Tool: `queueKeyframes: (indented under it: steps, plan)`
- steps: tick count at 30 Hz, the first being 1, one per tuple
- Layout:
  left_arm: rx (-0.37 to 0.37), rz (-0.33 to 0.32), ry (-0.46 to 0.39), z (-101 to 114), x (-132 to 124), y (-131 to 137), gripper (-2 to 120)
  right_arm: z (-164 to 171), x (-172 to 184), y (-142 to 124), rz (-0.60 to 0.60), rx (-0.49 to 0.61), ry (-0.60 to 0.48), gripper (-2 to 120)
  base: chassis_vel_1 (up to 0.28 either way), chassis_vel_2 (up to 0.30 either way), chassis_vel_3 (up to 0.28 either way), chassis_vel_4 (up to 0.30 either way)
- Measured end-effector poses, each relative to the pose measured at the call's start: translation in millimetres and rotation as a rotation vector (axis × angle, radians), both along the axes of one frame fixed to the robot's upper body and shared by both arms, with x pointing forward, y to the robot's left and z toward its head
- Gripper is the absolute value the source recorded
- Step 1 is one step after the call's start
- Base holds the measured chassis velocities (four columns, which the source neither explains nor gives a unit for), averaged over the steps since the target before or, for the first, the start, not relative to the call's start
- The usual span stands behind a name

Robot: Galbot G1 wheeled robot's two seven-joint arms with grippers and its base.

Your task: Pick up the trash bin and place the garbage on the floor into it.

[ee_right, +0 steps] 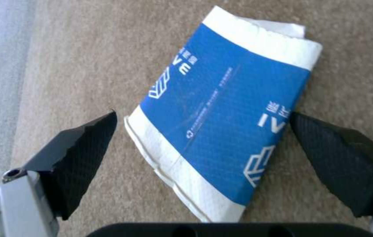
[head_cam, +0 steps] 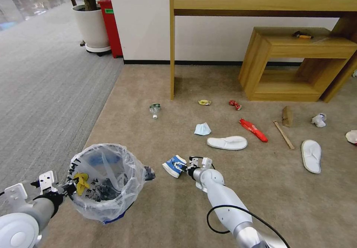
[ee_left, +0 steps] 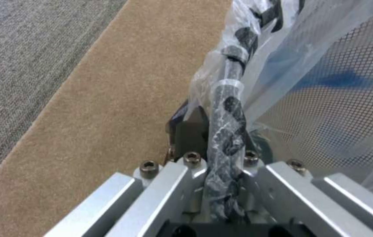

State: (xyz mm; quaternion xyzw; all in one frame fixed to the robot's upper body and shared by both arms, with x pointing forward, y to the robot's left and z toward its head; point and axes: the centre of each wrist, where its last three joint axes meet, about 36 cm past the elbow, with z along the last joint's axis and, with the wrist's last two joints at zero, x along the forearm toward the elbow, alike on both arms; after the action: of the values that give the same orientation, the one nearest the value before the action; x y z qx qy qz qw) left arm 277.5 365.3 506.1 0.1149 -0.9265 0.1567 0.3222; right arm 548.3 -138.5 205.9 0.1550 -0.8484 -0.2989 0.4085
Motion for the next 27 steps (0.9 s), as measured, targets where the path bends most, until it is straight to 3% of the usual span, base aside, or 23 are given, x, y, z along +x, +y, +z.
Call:
queueKeyframes:
  steps: [27]
  plan:
    - [0.014, -0.018, -0.003, 3, -5, -3, 0, -17, 3, -7, 0.014, 0.012, -0.026, 100, 0.0, 0.0, 0.0, 0.0]
